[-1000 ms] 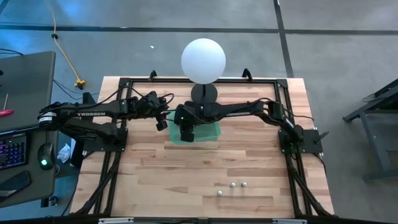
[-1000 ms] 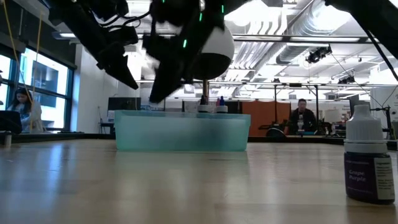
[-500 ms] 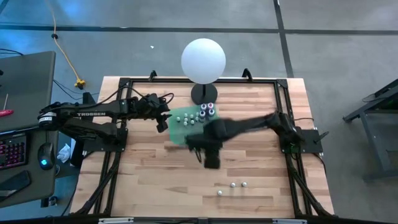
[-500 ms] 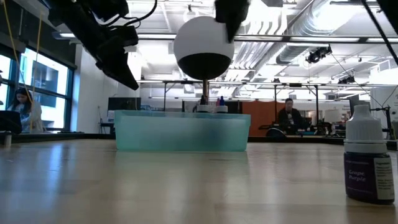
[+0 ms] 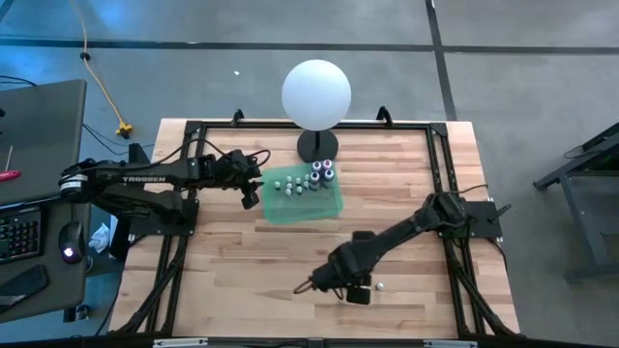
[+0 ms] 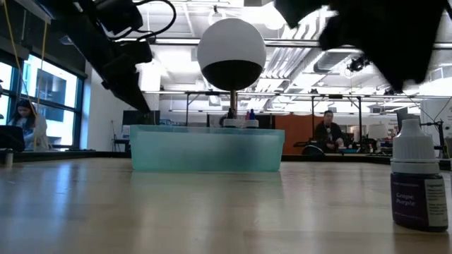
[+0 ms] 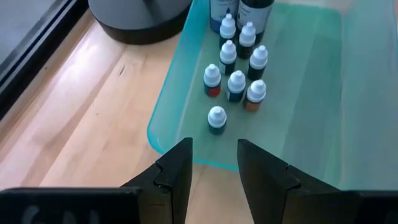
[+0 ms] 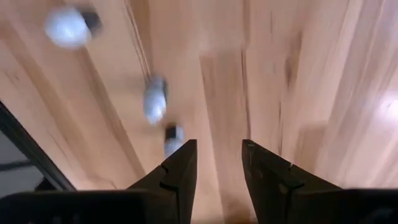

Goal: Pick & Place food coloring
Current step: Put the small purple food coloring bottle into the green bin

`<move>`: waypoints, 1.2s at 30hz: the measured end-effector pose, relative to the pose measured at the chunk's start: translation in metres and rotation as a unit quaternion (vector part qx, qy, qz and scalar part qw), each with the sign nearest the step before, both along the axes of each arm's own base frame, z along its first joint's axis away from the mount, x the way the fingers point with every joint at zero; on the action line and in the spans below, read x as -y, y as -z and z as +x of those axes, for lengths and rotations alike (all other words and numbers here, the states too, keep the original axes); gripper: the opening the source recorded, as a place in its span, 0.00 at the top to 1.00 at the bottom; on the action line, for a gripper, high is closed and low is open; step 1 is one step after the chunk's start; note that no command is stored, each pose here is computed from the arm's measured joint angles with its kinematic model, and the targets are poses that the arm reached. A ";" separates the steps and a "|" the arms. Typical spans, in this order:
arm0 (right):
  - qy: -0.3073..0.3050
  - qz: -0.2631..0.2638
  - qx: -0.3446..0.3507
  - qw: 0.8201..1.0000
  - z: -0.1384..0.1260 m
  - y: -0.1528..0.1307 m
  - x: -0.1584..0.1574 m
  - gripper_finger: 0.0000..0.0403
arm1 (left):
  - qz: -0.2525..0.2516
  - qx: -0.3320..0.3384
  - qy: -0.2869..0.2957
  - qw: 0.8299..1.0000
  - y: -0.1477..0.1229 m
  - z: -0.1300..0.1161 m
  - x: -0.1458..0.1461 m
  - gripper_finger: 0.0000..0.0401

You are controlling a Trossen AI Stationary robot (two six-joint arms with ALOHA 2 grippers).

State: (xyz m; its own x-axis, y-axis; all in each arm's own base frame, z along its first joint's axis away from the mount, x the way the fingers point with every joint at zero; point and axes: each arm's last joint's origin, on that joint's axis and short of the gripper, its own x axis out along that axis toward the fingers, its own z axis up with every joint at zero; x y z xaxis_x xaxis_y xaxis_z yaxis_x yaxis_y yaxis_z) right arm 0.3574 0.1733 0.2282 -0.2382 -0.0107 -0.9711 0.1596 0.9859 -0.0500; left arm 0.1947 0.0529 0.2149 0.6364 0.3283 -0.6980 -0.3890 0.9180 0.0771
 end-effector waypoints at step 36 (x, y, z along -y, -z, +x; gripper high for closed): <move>0.024 0.103 0.117 0.988 -0.101 0.072 -0.012 0.71 | -0.015 0.016 -0.016 1.000 -0.001 0.001 0.000 0.69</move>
State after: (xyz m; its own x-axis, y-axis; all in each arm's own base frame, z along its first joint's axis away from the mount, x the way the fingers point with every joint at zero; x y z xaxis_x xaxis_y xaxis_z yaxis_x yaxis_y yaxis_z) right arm 0.2561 0.1856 0.1561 -0.0033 0.1988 -0.9800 0.1906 0.9622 0.1945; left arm 0.1958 0.0531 0.2160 0.6484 0.3287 -0.6867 -0.4202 0.9066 0.0372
